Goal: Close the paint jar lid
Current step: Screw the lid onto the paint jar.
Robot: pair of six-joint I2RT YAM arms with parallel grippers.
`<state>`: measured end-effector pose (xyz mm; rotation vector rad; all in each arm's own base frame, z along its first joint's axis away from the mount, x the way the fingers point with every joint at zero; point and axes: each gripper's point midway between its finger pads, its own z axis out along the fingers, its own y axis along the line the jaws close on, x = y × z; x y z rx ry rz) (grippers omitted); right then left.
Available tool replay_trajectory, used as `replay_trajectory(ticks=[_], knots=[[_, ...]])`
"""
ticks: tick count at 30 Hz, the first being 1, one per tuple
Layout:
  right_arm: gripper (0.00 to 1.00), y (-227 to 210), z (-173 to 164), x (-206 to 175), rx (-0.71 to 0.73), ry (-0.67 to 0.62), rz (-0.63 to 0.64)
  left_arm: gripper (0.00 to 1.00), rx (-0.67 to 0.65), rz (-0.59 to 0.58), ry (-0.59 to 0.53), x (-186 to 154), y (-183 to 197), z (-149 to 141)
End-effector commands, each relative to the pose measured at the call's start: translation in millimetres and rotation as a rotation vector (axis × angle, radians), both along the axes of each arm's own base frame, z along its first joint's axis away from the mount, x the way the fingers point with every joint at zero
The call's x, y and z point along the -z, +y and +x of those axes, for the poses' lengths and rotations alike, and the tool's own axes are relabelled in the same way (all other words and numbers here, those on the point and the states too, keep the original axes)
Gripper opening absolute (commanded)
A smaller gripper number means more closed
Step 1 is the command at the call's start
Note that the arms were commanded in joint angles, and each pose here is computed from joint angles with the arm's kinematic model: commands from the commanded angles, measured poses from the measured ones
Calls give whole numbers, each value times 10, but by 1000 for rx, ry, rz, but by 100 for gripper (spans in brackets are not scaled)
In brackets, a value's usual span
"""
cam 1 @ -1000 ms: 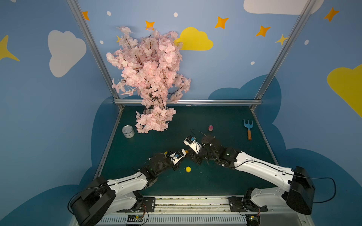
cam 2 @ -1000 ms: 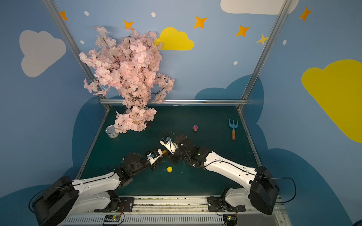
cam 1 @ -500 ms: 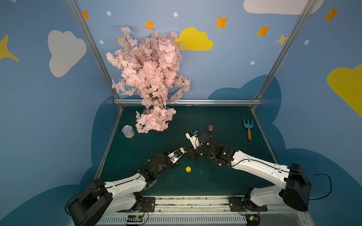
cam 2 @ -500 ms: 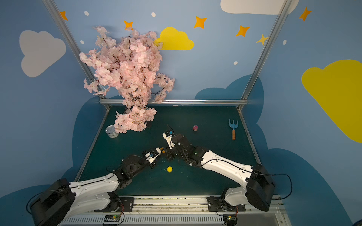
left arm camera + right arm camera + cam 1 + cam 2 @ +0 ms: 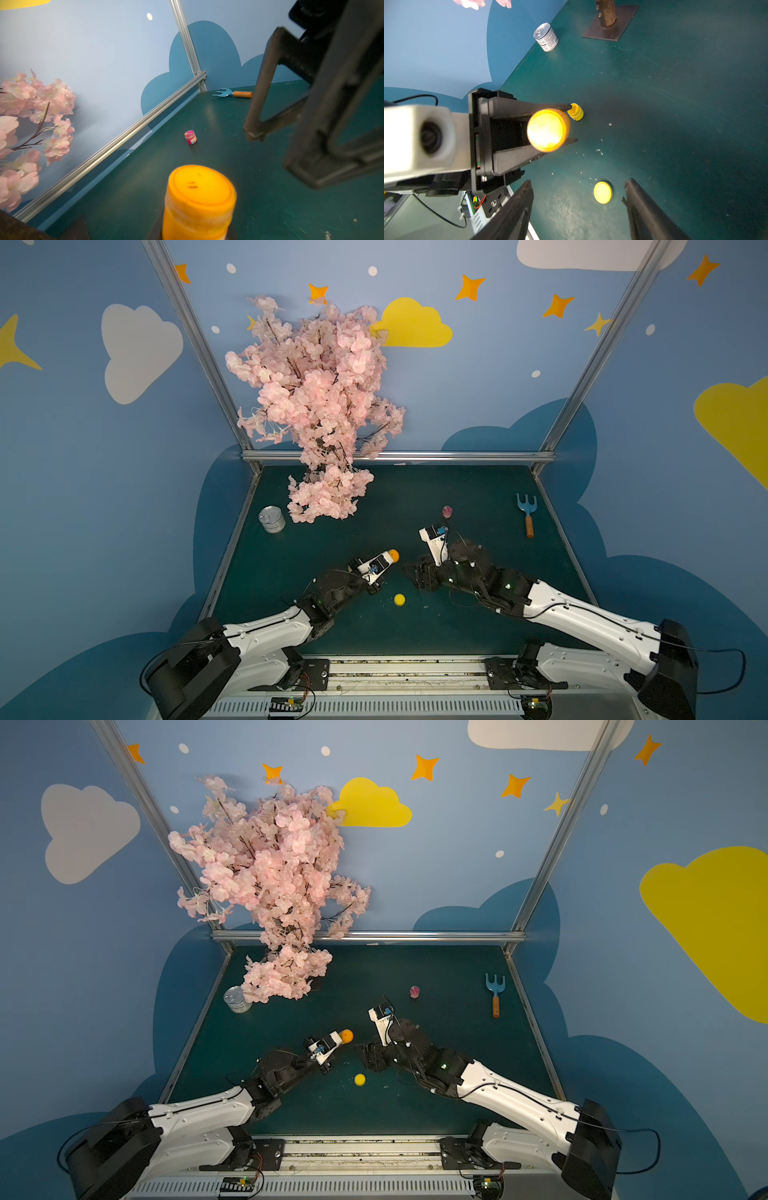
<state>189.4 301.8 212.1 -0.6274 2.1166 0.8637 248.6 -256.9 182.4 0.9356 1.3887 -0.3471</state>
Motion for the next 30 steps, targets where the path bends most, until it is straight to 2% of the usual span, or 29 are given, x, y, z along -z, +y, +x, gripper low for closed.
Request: replay_trajectory(ticks=[1, 5, 8, 11, 13, 22, 30], knots=[[70, -133, -24, -59, -51, -162, -44, 23, 113, -41, 7, -139, -161, -84], [68, -221, -149, -117, -171, -349, -76, 24, 311, -44, 57, -110, -363, -330], [67, -198, -326, -172, -324, -506, -79, 24, 448, -32, 100, -81, -488, -508], [63, -150, -525, -217, -477, -638, -48, 24, 495, -32, 121, -54, -531, -566], [60, -138, -554, -266, -525, -698, -47, 24, 501, -28, 122, -43, -532, -577], [46, -29, -445, -284, -627, -693, -131, 24, 512, -27, 127, -39, -541, -589], [43, 47, -473, -183, -679, -647, -123, 24, 504, -24, 127, -30, -536, -577]])
